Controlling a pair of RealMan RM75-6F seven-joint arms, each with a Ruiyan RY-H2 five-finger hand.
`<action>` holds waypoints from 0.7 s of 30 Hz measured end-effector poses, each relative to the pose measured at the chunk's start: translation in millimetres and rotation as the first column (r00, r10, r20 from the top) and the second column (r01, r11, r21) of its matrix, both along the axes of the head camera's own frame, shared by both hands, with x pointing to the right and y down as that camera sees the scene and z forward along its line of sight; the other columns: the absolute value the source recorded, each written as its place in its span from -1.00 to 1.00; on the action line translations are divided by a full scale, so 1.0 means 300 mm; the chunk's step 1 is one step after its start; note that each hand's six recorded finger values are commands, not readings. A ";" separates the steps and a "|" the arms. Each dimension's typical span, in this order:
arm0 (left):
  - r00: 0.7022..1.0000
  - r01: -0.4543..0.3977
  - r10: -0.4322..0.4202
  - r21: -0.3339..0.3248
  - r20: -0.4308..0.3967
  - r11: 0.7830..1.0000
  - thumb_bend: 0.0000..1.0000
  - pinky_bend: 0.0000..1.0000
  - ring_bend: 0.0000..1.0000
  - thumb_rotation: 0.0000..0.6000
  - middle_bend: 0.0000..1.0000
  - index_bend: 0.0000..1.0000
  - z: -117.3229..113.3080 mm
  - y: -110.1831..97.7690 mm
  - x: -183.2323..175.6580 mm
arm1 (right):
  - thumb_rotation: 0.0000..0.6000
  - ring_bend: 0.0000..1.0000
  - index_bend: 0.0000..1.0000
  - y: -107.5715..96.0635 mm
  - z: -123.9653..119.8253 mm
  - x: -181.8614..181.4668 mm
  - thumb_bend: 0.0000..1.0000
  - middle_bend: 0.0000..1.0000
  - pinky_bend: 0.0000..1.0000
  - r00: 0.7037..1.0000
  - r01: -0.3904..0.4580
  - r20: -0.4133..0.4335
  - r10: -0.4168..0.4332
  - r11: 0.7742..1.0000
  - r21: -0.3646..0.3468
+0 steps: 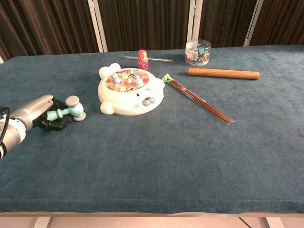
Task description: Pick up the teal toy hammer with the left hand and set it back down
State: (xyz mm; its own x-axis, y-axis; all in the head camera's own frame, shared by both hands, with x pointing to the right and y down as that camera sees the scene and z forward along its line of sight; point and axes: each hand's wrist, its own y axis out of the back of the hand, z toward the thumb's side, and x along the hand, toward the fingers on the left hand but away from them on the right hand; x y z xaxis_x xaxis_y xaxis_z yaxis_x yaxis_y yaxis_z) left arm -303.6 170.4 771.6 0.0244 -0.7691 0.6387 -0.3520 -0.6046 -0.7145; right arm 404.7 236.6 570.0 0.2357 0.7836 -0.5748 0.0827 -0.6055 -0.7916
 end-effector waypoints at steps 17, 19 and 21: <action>1.000 -0.017 0.016 -0.068 -0.023 0.998 0.21 -0.81 -0.76 1.00 -0.57 0.07 0.025 0.028 0.021 | 1.00 -1.00 -1.00 0.001 -0.005 -0.003 -0.45 -1.00 -1.00 1.000 0.005 0.003 -0.005 1.000 0.005; 0.998 0.010 -0.016 -0.102 -0.055 0.995 0.17 -0.81 -0.77 1.00 -0.57 0.00 0.022 0.029 0.028 | 1.00 -1.00 -1.00 0.000 -0.005 -0.002 -0.45 -1.00 -1.00 1.000 0.003 0.002 -0.003 1.000 0.005; 0.996 0.034 -0.044 -0.133 -0.075 0.990 0.12 -0.83 -0.79 0.94 -0.58 -0.10 0.019 0.026 0.026 | 1.00 -1.00 -1.00 0.000 -0.003 -0.001 -0.45 -1.00 -1.00 1.000 0.002 0.000 -0.002 1.000 0.005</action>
